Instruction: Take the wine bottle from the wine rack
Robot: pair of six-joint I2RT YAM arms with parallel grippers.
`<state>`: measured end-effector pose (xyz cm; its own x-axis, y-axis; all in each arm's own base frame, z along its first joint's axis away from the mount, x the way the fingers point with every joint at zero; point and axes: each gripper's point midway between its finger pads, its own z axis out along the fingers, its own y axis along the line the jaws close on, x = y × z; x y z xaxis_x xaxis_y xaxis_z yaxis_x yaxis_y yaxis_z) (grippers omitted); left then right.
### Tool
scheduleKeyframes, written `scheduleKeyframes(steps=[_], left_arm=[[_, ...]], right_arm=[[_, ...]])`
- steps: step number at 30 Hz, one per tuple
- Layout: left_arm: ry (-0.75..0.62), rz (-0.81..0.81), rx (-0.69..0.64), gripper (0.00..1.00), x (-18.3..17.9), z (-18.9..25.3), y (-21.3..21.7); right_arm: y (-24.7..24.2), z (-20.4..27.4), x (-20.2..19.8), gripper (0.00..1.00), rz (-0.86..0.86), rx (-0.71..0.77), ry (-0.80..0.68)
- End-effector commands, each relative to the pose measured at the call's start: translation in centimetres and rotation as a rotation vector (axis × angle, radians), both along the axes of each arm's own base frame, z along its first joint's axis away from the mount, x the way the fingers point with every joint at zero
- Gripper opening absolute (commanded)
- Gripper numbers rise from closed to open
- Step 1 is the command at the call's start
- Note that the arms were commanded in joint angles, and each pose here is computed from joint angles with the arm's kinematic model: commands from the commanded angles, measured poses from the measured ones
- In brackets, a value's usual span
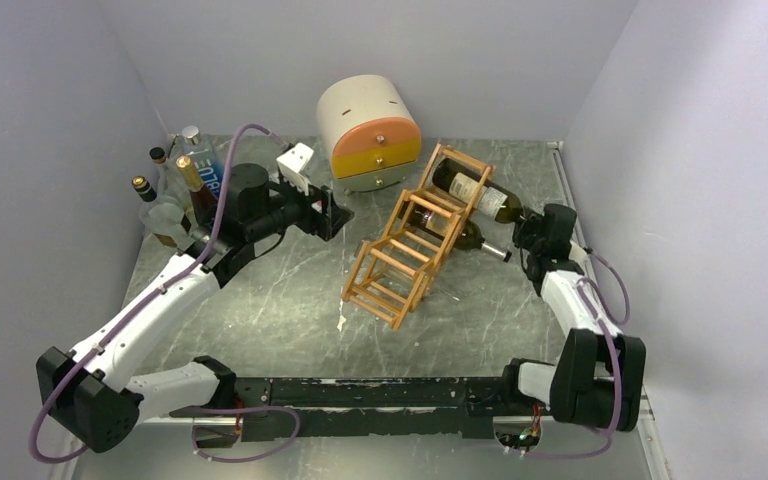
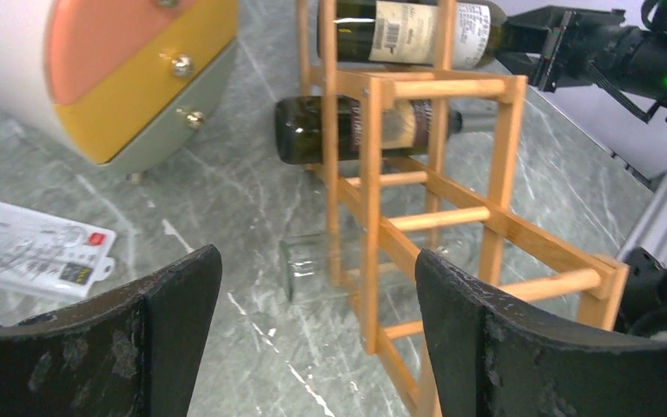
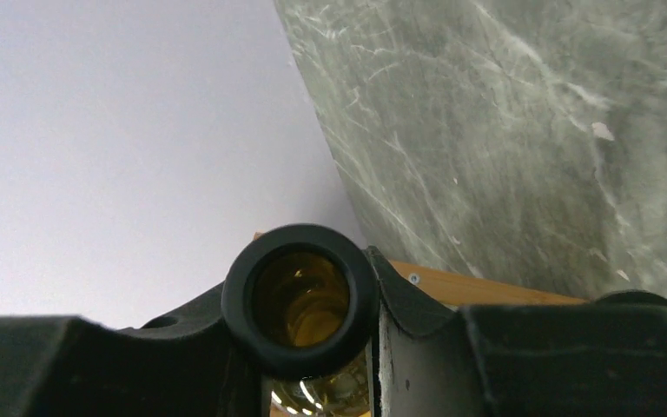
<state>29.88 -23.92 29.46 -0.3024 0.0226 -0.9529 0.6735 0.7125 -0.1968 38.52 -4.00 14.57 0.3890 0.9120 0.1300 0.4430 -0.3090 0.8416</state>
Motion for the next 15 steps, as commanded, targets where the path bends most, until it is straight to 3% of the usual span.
scheduleKeyframes(steps=[1, 6, 15], left_arm=[[-0.016, -0.121, -0.028, 0.86, -1.4, 0.2, -2.5], [-0.011, -0.093, -0.022, 0.86, -1.1, -0.2, -2.3], [-0.003, -0.07, -0.005, 0.86, -0.8, -0.7, -2.1]], right_arm=[[-2.1, 2.2, -1.7, 0.0, -0.062, -0.026, -0.079], [-4.8, 3.1, -5.0, 0.0, -0.142, -0.093, -0.115], [-9.9, 8.4, -10.5, 0.0, -0.245, -0.408, -0.105]])
